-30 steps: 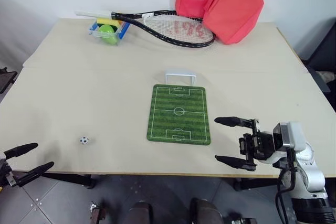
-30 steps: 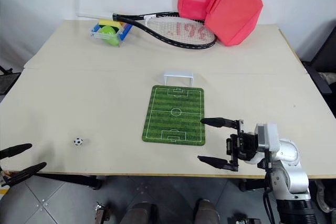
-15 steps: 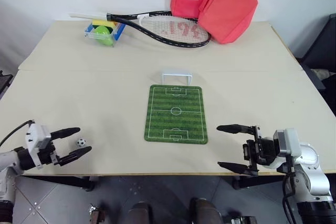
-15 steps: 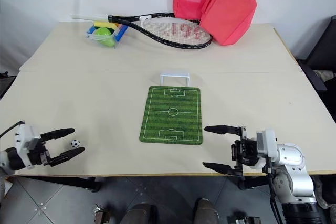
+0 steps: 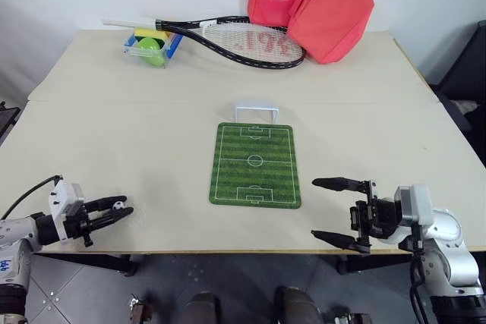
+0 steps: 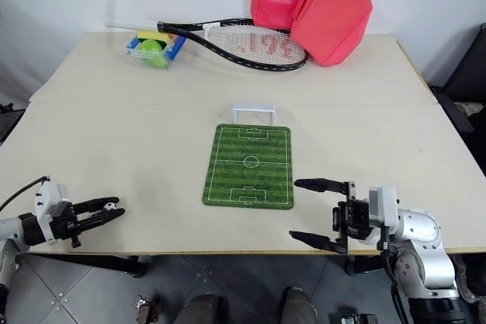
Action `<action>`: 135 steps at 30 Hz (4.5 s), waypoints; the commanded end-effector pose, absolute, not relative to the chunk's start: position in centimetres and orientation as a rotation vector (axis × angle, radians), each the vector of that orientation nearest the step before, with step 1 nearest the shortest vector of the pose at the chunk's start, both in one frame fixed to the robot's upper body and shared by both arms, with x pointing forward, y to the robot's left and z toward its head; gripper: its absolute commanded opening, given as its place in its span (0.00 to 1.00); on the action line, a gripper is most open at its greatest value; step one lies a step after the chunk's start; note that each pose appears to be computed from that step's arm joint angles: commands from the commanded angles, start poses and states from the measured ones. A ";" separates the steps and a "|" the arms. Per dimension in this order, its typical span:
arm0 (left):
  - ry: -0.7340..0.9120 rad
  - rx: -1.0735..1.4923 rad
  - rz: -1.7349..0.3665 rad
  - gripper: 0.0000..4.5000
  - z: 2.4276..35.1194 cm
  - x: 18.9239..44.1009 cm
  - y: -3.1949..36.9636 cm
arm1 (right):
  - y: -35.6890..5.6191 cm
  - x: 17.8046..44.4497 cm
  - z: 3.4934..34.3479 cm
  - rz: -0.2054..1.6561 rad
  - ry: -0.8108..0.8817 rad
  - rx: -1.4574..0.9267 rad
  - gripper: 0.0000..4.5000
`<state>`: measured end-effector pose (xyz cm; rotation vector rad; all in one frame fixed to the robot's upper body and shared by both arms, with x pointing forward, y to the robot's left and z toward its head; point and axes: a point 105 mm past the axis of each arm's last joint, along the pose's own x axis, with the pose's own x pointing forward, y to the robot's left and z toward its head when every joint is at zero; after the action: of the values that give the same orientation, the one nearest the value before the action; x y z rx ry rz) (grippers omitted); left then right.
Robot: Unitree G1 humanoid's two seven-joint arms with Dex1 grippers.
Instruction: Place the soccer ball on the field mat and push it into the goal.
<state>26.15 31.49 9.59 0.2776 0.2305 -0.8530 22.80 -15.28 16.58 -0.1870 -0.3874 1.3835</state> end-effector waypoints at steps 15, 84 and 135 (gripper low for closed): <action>0.023 0.340 -1.497 0.19 17.2 30.9 8.6 | -21.9 21.4 16.8 1.143 -0.325 -0.339 1.00; 0.017 0.259 -1.538 0.21 11.2 24.6 13.7 | -21.8 22.5 16.4 1.071 -0.321 -0.326 1.00; -0.015 0.364 -1.025 0.00 15.4 31.6 23.0 | -25.3 24.3 17.0 0.504 -0.410 -0.214 1.00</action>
<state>31.99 22.44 13.95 0.3679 0.0304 -1.0669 24.65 -24.34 15.92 -0.1792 -0.3684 0.5223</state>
